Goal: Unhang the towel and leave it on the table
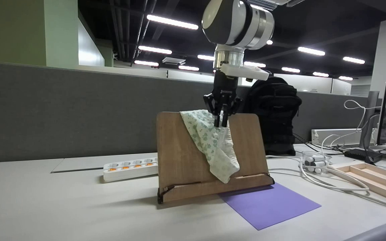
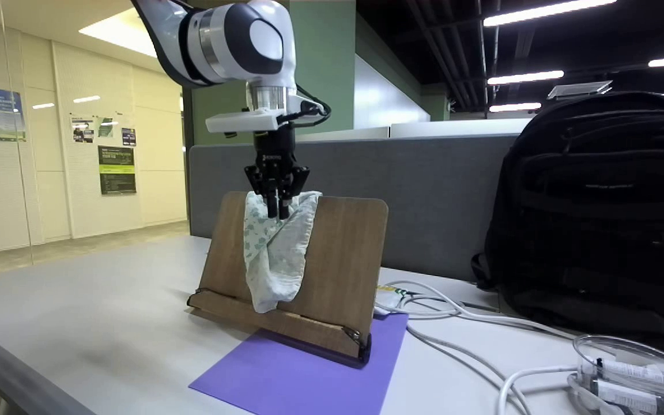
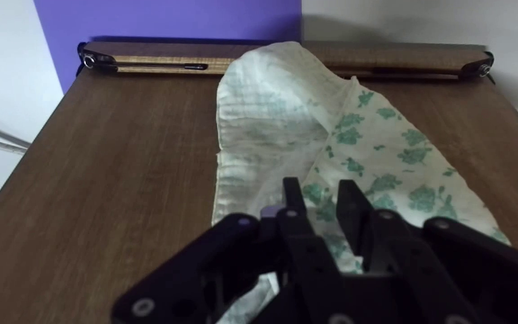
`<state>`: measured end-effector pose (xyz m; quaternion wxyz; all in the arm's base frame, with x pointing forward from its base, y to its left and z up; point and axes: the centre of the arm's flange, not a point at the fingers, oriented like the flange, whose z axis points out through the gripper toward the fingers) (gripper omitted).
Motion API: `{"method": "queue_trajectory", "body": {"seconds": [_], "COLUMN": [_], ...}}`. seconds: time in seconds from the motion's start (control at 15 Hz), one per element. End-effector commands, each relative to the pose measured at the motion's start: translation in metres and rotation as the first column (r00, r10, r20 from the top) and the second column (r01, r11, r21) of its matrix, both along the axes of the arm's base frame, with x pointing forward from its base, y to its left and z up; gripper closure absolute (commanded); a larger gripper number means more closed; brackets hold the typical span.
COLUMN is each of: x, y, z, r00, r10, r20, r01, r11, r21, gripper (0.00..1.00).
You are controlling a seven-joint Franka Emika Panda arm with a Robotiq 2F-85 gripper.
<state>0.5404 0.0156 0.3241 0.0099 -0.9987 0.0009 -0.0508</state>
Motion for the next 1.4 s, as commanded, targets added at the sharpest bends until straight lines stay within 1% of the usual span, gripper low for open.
{"method": "queue_trajectory", "body": {"seconds": [0.0, 0.07, 0.4, 0.47, 0.53, 0.67, 0.73, 0.87, 1.0, 1.07, 1.2, 1.27, 1.33], "x": [0.006, 0.005, 0.000, -0.001, -0.002, -0.006, -0.006, -0.006, -0.001, 0.002, 0.007, 0.009, 0.009], "y": [0.001, 0.001, 0.003, 0.003, 0.005, 0.011, 0.014, 0.021, 0.026, 0.027, 0.027, 0.026, 0.024], "z": [0.004, 0.004, 0.007, 0.008, 0.011, 0.021, 0.026, 0.039, 0.050, 0.054, 0.057, 0.057, 0.055], "r00": [1.000, 1.000, 1.000, 1.000, 1.000, 0.999, 0.998, 0.994, 0.984, 0.979, 0.971, 0.970, 0.970], "r10": [-0.001, 0.000, 0.006, 0.012, 0.020, 0.046, 0.054, 0.066, 0.046, 0.036, 0.025, 0.018, 0.012], "r20": [-0.008, -0.009, -0.019, -0.023, -0.021, 0.003, 0.022, 0.090, 0.170, 0.202, 0.238, 0.244, 0.244], "r01": [0.001, 0.000, -0.006, -0.012, -0.020, -0.046, -0.054, -0.066, -0.046, -0.037, -0.026, -0.019, -0.012], "r11": [1.000, 1.000, 1.000, 1.000, 1.000, 0.999, 0.999, 0.998, 0.999, 0.999, 1.000, 1.000, 1.000], "r21": [0.011, 0.012, 0.008, 0.009, 0.013, 0.012, 0.008, -0.003, -0.005, -0.001, 0.002, 0.002, -0.001], "gripper": [0.99, 1.00, 1.00, 0.84, 0.73, 0.61, 0.53, 0.38, 0.27, 0.19, 0.05, 0.01, 0.00]}}
